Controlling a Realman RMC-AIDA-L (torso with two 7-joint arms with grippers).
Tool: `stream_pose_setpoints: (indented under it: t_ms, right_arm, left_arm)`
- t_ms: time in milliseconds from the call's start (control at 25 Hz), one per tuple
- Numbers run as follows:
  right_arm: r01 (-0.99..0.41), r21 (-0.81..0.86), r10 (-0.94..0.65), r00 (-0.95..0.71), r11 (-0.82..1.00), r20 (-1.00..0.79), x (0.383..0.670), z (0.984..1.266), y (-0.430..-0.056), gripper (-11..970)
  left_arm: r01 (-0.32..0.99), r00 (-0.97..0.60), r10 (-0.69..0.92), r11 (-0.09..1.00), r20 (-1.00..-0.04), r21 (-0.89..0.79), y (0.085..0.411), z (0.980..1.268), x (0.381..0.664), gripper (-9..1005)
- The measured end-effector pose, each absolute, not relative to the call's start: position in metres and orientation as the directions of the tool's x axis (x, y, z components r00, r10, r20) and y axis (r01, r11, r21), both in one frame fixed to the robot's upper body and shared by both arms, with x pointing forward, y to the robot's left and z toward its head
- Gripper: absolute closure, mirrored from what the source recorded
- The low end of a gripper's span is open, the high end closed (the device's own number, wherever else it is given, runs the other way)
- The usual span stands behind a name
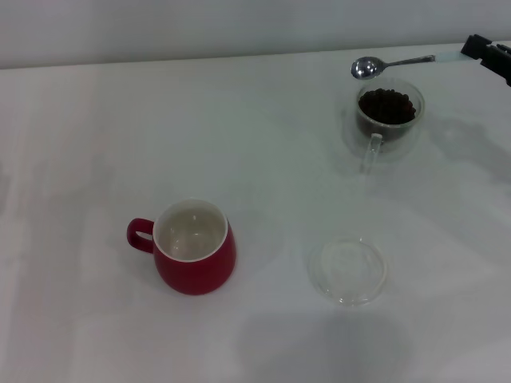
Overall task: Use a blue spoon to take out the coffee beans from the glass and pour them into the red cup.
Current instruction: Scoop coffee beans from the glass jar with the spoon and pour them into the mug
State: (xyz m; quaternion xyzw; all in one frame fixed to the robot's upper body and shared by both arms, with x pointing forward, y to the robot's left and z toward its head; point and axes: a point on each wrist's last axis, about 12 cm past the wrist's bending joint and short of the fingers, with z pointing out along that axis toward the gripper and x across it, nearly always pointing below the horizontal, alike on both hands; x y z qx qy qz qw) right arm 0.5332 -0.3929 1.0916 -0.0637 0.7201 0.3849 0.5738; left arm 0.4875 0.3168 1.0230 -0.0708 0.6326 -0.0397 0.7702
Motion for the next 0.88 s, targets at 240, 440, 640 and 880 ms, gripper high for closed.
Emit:
stream_pose_setpoints:
  t_ms: [240,440,640,880]
  right_arm:
    - [-0.517,0.411,0.279,-0.316,0.751,-0.907,0.539,1.088,-0.396,809]
    - [-0.518,0.37,0.236,-0.308,0.771,-0.922,0.537,1.089,-0.403,809]
    - [-0.522,0.325,0.187,-0.3,0.788,-0.935,0.532,1.087,-0.41,809]
    - [-0.531,0.273,0.14,-0.276,0.803,-0.951,0.53,1.084,-0.41,809]
  left_arm:
    - [-0.033,0.2,-0.152,0.986,-0.968,-0.161,0.317,1.024,0.489,163]
    - [-0.035,0.199,-0.151,0.986,-0.968,-0.161,0.318,1.023,0.488,163]
    - [-0.038,0.198,-0.151,0.986,-0.968,-0.162,0.318,1.023,0.487,162]
    - [-0.038,0.198,-0.152,0.986,-0.968,-0.162,0.318,1.023,0.487,162]
